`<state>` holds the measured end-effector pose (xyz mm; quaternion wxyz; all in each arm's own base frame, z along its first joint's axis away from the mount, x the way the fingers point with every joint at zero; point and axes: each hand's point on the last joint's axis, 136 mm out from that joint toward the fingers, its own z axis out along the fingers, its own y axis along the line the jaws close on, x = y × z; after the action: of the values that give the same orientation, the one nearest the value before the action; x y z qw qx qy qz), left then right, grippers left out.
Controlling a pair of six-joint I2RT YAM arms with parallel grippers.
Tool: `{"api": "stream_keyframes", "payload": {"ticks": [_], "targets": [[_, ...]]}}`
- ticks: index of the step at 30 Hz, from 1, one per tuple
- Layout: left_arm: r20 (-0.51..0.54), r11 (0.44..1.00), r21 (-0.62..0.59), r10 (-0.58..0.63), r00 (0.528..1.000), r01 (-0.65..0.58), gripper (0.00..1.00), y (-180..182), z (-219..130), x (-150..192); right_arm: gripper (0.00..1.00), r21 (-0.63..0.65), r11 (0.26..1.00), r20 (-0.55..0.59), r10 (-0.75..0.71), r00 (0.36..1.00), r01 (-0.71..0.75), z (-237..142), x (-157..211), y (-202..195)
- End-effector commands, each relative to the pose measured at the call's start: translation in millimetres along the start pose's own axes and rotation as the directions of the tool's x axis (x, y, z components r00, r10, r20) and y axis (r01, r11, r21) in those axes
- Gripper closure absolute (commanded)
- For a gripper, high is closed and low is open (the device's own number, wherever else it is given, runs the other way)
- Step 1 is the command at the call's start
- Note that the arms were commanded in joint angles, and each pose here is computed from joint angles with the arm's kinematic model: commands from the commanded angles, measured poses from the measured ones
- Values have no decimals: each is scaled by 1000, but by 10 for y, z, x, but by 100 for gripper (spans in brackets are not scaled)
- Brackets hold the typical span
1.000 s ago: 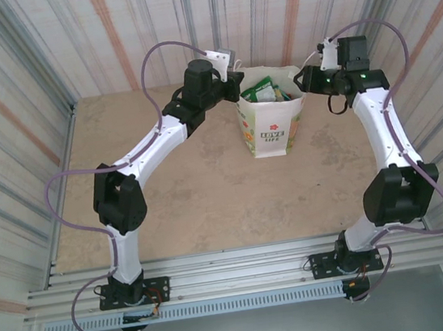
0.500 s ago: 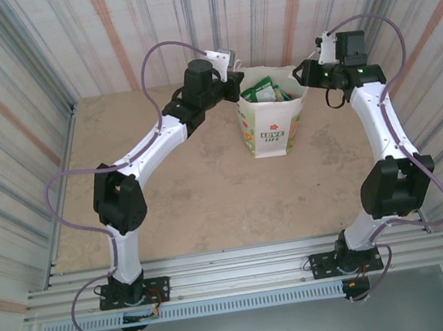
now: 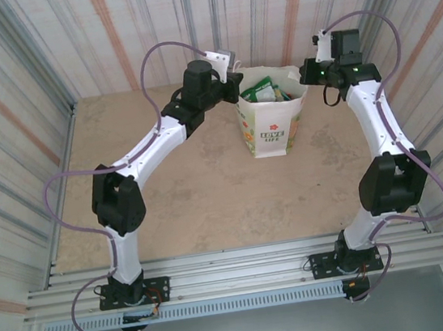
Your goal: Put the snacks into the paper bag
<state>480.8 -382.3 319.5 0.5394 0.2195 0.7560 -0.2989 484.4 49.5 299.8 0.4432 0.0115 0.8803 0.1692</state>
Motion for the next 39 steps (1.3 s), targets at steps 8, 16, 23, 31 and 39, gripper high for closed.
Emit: {"api": "stream_keyframes", "payload": {"ticks": [8, 16, 23, 31, 39], "targets": [[26, 991, -107, 88, 996, -85, 100, 104, -592, -332, 100, -78, 992, 105, -88, 991, 97, -356, -129, 506], [-3, 971, -217, 98, 995, -97, 100, 407, -1084, -202, 100, -151, 975, 101, -147, 984, 161, -353, 68, 1079], [-15, 952, -294, 88, 996, -88, 100, 585, -1606, -46, 100, -207, 959, 75, -184, 980, 195, -288, 269, 1509], [-36, 946, -318, 59, 998, -68, 100, 602, -1977, 186, 100, -211, 950, 66, -220, 973, 229, -380, 456, 1775], [-46, 959, -283, 20, 999, -32, 100, 517, -2087, 316, 100, -189, 955, 80, -218, 973, 229, -566, 535, 1756]]}}
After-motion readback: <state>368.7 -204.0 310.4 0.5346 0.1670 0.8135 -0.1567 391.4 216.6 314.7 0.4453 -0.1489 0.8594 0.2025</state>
